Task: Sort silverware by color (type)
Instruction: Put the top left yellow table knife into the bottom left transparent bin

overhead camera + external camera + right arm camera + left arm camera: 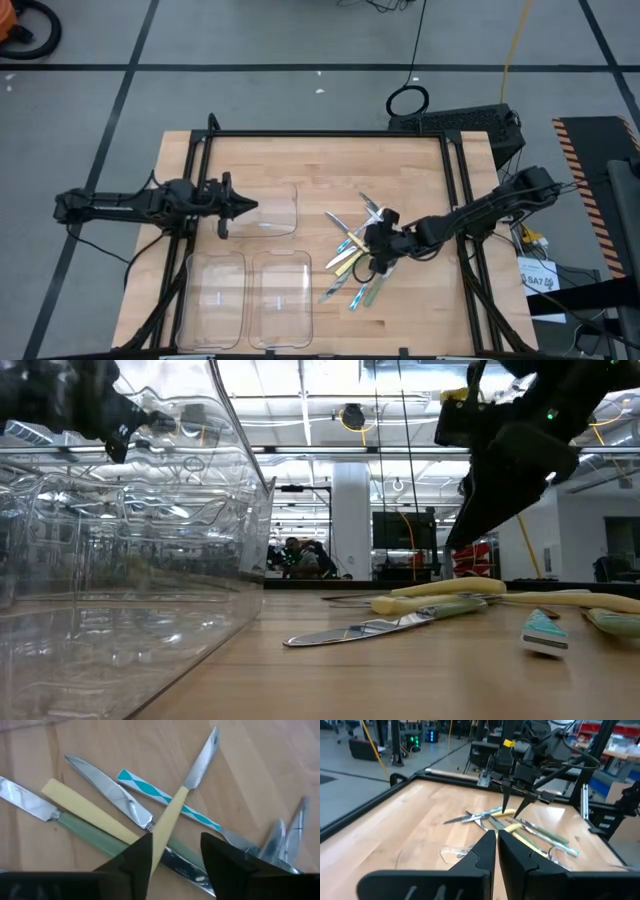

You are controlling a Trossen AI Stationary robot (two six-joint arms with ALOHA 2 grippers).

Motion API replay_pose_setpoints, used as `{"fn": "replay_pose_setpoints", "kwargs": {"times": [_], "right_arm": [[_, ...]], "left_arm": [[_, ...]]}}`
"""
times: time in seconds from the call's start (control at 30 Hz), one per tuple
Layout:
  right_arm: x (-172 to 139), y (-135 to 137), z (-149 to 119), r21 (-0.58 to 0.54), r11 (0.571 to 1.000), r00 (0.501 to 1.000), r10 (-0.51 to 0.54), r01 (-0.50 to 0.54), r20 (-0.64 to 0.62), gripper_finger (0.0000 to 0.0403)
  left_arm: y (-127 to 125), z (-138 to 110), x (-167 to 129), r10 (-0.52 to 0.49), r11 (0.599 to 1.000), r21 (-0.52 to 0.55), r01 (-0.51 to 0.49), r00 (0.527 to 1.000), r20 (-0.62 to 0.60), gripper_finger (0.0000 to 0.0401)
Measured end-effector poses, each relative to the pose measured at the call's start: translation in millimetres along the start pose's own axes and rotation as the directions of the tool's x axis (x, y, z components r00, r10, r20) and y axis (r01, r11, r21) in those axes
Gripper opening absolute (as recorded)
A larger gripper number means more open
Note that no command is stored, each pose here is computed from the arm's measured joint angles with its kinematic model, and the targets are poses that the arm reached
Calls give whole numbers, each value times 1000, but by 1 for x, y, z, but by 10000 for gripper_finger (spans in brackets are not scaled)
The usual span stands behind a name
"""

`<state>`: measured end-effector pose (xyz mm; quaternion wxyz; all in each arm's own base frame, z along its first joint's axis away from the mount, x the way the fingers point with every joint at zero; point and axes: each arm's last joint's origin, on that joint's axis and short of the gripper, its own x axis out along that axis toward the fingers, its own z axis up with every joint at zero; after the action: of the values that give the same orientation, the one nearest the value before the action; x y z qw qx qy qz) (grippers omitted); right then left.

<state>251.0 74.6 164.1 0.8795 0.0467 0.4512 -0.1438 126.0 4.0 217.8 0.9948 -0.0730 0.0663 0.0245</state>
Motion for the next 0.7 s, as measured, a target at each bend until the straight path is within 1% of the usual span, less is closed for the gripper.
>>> {"fn": "replay_pose_setpoints", "kwargs": {"times": [0.07,0.17,0.27,0.43,0.7], "right_arm": [[7,0,0,3,1000,1000,-8,8,-6,181],[15,-1,0,13,1000,1000,-19,20,-12,190],[20,-4,0,35,999,999,-31,32,-32,192],[24,-6,0,62,998,998,-1,5,-62,192],[27,-5,-2,77,997,998,-7,13,-70,192]], "left_arm": [[0,1,4,2,1000,0,-2,1000,-16,26],[-1,3,10,4,1000,5,-4,1000,-25,26],[-1,7,14,7,1000,9,-6,999,-41,26],[-2,13,22,10,1000,11,-9,998,-63,26],[-1,8,32,17,1000,17,-15,994,-112,26]]}}
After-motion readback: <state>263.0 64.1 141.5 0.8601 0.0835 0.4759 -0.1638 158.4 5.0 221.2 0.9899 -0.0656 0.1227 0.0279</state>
